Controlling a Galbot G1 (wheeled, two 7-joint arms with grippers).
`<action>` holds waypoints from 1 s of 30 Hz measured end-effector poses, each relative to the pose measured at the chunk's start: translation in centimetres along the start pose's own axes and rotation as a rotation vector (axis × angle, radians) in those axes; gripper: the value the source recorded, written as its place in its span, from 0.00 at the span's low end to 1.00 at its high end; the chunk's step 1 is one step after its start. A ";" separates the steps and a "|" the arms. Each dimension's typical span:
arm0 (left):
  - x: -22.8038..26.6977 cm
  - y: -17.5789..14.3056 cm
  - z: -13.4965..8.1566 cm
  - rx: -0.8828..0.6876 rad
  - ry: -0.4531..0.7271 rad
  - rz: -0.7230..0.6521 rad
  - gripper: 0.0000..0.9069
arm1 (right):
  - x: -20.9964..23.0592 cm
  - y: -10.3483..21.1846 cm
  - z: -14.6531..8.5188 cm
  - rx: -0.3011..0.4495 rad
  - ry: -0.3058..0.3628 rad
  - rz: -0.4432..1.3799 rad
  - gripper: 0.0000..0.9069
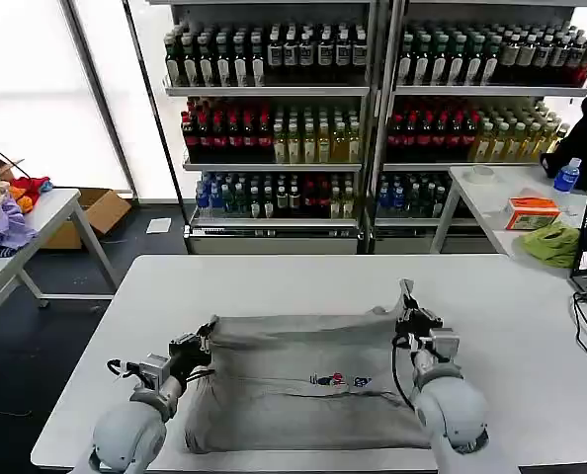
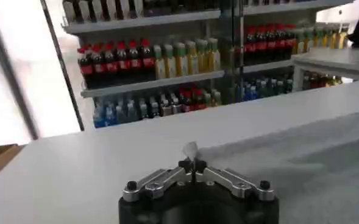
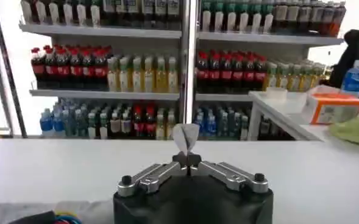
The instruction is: Fold and organize the clothes.
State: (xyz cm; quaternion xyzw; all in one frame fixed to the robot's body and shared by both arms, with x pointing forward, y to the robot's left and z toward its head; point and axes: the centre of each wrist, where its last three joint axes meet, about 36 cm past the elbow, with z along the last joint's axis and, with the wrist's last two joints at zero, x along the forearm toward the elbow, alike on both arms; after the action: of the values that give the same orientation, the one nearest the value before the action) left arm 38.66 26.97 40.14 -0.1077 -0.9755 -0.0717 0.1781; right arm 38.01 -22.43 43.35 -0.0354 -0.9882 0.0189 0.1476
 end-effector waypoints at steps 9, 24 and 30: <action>1.9 -0.7 2.7 -0.017 0.060 0.018 0.00 | 4.2 -0.5 3.9 0.012 0.094 0.053 0.00; 2.8 -1.5 4.9 -0.039 0.102 0.013 0.00 | 7.4 -0.3 7.1 0.030 0.154 0.096 0.00; 3.0 -2.0 5.1 -0.050 0.102 0.005 1.00 | 7.7 -0.1 7.6 0.041 0.160 0.106 0.02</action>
State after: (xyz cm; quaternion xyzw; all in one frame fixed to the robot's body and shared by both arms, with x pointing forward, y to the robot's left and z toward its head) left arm 33.77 26.49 36.31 -0.1106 -0.9627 -0.1010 0.2252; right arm 28.40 -22.12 38.33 -0.0859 -0.9694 0.0439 0.2256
